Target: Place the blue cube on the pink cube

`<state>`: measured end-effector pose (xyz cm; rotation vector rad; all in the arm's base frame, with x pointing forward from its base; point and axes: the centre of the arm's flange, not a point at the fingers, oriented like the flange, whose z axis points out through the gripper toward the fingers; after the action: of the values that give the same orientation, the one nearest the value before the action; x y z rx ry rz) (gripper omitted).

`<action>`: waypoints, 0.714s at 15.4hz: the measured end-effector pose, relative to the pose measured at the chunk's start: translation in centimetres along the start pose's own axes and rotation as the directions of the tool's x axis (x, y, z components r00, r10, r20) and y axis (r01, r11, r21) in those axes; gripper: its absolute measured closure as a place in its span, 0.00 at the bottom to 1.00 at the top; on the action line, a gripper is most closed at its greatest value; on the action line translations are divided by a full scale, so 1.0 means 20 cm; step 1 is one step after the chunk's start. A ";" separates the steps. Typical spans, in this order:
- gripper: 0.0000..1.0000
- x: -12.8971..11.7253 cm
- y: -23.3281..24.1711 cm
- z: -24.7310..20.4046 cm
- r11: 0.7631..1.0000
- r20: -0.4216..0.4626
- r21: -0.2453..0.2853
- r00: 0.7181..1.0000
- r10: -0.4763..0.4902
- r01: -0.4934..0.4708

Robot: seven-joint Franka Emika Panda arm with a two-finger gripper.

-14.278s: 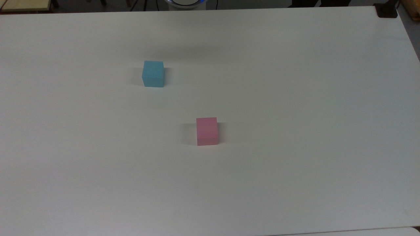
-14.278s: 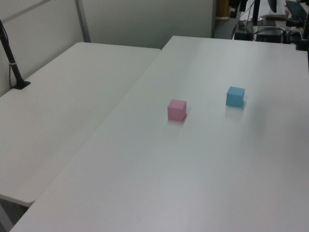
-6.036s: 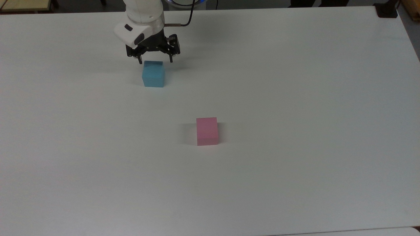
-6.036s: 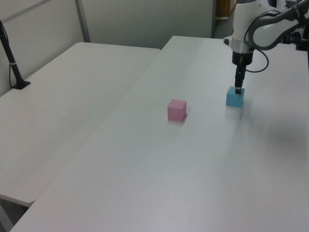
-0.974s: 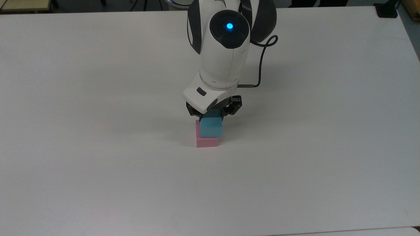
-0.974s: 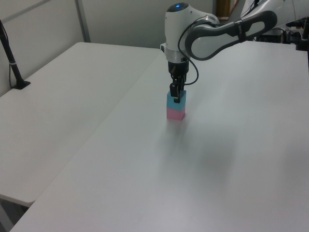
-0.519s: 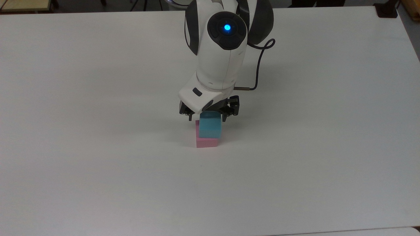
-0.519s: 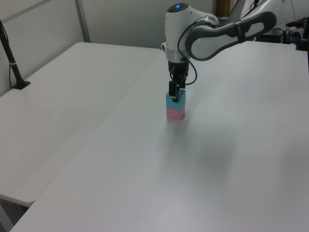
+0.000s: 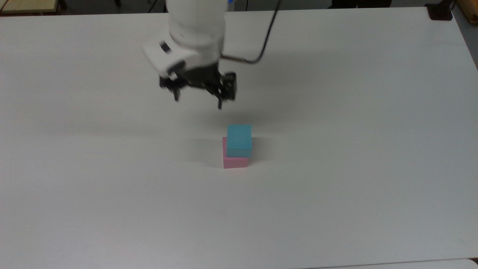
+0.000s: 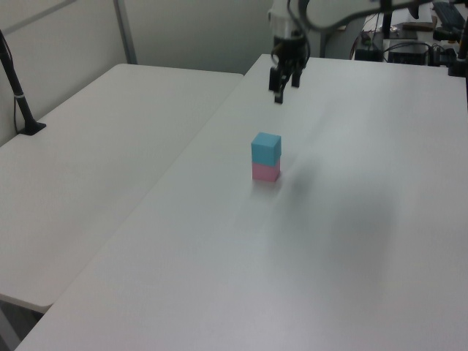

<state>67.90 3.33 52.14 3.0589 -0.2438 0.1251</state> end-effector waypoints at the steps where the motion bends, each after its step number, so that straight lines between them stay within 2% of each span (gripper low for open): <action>1: 0.00 -0.03 0.07 -0.09 1.000 0.001 0.000 1.000 0.017 -0.017; 6: 0.00 -0.26 0.33 -0.44 0.997 -0.016 0.000 0.997 0.079 -0.079; 11: 0.00 -0.46 0.46 -0.56 1.000 -0.027 -0.003 0.999 -0.028 0.028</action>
<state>56.50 -3.44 63.07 3.0543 -0.1995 0.1636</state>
